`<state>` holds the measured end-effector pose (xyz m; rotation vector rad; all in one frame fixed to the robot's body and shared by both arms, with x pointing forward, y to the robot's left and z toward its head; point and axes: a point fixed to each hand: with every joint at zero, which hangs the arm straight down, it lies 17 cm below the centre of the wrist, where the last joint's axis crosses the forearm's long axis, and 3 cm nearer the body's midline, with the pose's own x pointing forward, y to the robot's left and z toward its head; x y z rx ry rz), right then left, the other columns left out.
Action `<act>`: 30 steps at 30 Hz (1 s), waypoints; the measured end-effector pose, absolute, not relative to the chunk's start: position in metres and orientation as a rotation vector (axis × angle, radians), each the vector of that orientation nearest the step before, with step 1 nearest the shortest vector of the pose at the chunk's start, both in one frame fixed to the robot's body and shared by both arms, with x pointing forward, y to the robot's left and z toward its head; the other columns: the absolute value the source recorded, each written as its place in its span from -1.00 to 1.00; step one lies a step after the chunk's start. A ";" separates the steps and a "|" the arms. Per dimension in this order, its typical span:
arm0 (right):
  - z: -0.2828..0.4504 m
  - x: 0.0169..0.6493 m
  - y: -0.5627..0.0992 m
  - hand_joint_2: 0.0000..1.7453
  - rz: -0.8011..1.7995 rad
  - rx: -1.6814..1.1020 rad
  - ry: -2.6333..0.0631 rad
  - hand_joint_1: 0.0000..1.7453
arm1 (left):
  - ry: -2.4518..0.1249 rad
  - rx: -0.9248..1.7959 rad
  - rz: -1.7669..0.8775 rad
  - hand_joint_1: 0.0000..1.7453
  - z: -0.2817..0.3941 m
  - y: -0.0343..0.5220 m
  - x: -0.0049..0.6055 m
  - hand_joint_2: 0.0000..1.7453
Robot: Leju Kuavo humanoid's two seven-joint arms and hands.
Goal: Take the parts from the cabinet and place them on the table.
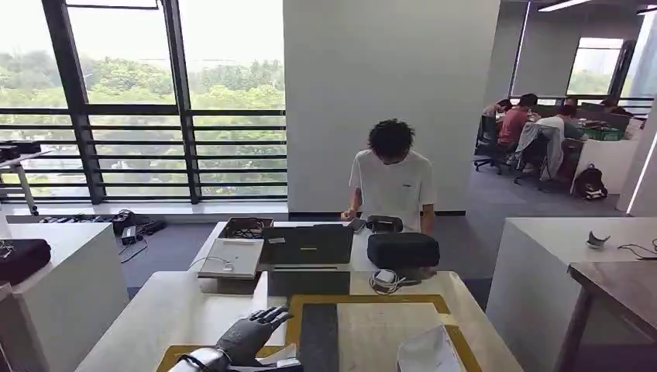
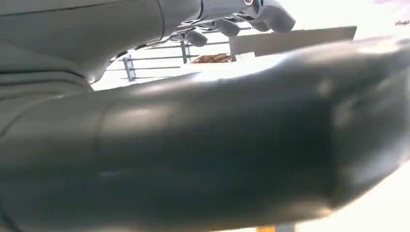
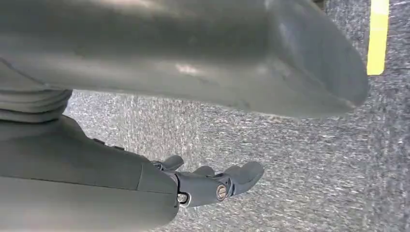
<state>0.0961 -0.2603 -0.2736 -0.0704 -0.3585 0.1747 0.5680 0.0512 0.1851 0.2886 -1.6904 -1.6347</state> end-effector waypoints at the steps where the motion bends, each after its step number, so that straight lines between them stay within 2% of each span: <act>1: -0.274 0.096 -0.261 -1.00 0.174 -0.072 -0.359 -1.00 | -1.692 0.288 -1.635 -1.00 0.186 0.050 0.568 -1.00; 30: -0.274 0.096 -0.263 -1.00 0.170 -0.074 -0.352 -1.00 | -1.698 0.293 -1.629 -1.00 0.187 0.048 0.568 -1.00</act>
